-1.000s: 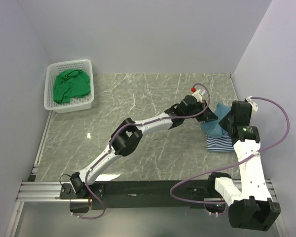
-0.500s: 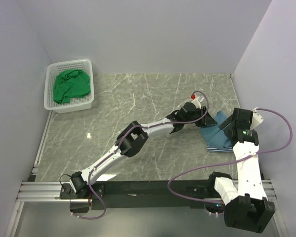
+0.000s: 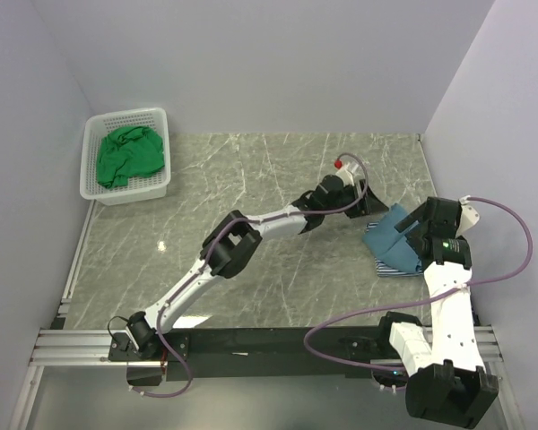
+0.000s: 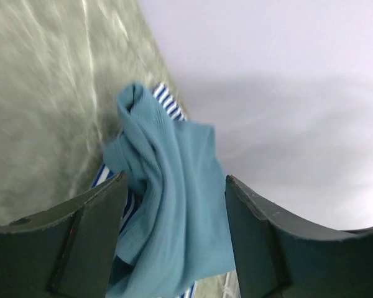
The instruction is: Fold and stack the tank tops
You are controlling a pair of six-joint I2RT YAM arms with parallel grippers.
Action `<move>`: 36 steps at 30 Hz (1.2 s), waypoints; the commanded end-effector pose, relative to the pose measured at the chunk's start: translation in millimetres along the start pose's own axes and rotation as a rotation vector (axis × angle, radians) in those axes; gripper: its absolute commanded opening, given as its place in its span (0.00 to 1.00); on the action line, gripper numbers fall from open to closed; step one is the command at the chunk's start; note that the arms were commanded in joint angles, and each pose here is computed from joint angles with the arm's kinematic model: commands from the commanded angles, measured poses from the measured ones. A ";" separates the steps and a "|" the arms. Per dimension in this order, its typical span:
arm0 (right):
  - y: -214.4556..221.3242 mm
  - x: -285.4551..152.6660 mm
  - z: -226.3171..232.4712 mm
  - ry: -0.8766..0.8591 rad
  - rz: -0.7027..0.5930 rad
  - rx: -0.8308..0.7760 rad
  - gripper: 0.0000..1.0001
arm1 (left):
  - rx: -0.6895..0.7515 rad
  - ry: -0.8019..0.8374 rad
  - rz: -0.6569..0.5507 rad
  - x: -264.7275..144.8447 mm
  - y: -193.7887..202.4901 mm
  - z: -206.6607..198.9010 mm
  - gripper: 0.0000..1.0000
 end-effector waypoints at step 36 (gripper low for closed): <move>-30.2 -1.9 32.5 -0.235 -0.036 0.161 0.77 | 0.063 -0.356 -0.364 -242.3 -187.6 -11.5 0.62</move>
Point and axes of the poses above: each gripper's point midway between its finger pads, its own x axis out along the fingers, its own z axis along the line the jaws close on, y = z × x, the point moved 1 cm from there along -x, back along the fingers, and after that the axes turned 4 degrees about x, right-handed, at the moved point
